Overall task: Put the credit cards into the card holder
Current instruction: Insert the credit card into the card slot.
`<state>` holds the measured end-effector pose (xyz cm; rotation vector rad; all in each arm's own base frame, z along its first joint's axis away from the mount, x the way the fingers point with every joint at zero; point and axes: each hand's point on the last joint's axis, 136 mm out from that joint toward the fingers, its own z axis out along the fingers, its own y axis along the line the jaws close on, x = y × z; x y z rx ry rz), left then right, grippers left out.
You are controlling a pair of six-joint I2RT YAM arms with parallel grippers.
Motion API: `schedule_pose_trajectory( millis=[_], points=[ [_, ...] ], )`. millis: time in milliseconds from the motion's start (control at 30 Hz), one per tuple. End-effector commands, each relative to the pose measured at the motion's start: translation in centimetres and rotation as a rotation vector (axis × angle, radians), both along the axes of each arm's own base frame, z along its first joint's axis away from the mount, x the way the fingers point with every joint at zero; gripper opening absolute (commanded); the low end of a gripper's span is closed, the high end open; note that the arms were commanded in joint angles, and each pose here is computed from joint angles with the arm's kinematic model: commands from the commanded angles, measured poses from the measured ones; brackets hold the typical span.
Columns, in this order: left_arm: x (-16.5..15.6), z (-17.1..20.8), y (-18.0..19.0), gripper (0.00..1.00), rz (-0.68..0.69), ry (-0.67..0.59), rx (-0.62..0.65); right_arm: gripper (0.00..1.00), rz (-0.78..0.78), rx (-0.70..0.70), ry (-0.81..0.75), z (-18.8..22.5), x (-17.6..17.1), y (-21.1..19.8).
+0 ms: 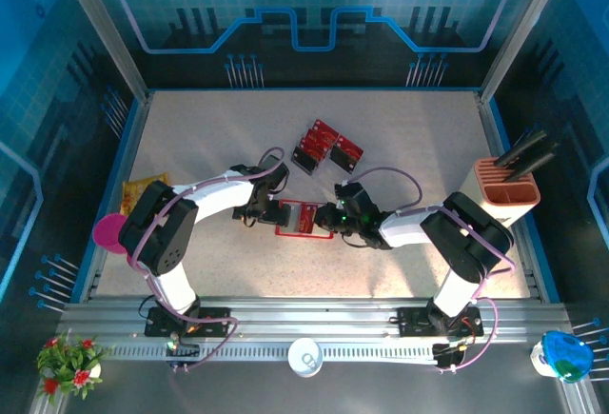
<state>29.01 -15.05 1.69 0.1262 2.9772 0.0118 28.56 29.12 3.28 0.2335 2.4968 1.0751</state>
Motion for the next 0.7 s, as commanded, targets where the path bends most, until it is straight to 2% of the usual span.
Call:
schedule_pose_trajectory(
  millis=[0, 600, 667],
  points=[
    [-1.5, -1.2, 0.8, 0.99, -0.008, 0.061, 0.046, 0.00, 0.018, -0.031, 0.048, -1.3, -1.3, 0.1],
    [-1.5, -0.9, 0.6, 0.99, -0.003, 0.054, 0.034, 0.00, 0.109, -0.043, 0.124, -2.6, -1.0, 3.2],
    [-1.3, -0.7, 0.5, 0.99, 0.001, 0.050, 0.028, 0.07, 0.139, -0.052, 0.139, -2.6, -1.2, 3.6]
  ],
)
